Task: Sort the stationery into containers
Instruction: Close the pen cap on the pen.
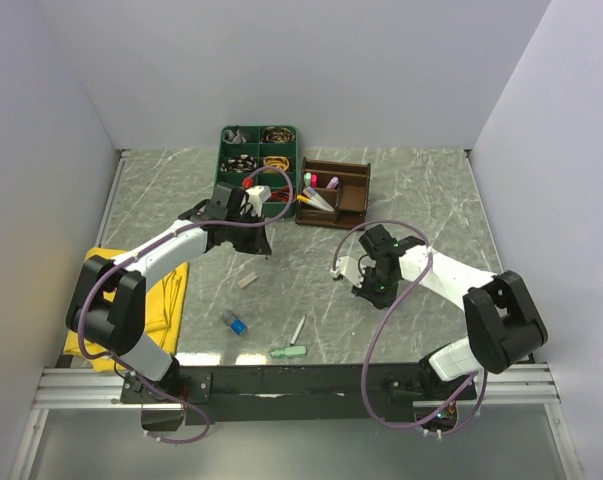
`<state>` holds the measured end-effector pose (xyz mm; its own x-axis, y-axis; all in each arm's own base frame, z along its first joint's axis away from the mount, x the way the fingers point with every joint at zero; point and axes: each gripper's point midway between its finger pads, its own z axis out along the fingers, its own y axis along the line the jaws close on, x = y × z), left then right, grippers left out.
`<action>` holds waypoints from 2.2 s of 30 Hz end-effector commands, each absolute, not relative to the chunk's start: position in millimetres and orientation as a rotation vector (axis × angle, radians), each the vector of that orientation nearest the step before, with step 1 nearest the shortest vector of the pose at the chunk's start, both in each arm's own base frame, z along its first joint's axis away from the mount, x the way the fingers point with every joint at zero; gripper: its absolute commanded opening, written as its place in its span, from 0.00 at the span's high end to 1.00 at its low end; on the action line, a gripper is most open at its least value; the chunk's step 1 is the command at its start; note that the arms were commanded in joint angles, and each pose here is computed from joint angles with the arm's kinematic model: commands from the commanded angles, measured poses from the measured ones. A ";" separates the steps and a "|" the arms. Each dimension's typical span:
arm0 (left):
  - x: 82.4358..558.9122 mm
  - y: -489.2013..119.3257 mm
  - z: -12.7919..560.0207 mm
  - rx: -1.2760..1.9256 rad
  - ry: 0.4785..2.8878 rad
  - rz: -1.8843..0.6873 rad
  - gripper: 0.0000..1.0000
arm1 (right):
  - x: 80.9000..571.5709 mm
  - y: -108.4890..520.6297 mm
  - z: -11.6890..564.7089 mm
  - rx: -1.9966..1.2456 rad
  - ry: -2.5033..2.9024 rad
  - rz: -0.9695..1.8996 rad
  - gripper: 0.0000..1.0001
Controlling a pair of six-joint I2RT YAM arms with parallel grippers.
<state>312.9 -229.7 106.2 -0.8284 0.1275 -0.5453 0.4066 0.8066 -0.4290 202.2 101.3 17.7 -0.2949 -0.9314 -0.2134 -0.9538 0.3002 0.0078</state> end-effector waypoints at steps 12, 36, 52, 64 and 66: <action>296.5 -270.3 185.4 0.600 2.217 -1.166 0.99 | 261.7 194.0 204.5 -1.070 2.048 0.970 1.00; 249.4 -279.2 276.3 0.816 1.847 -1.791 0.99 | 362.3 261.2 349.9 -0.289 1.626 1.611 1.00; 257.6 -282.2 279.9 0.784 1.841 -1.786 0.99 | 345.6 294.9 351.3 -0.319 1.645 1.670 1.00; 262.3 -283.7 279.5 0.769 1.835 -1.779 0.99 | 342.0 303.8 355.1 -0.343 1.644 1.681 1.00; 264.1 -283.7 279.7 0.766 1.832 -1.775 0.99 | 340.6 305.6 354.3 -0.352 1.646 1.683 1.00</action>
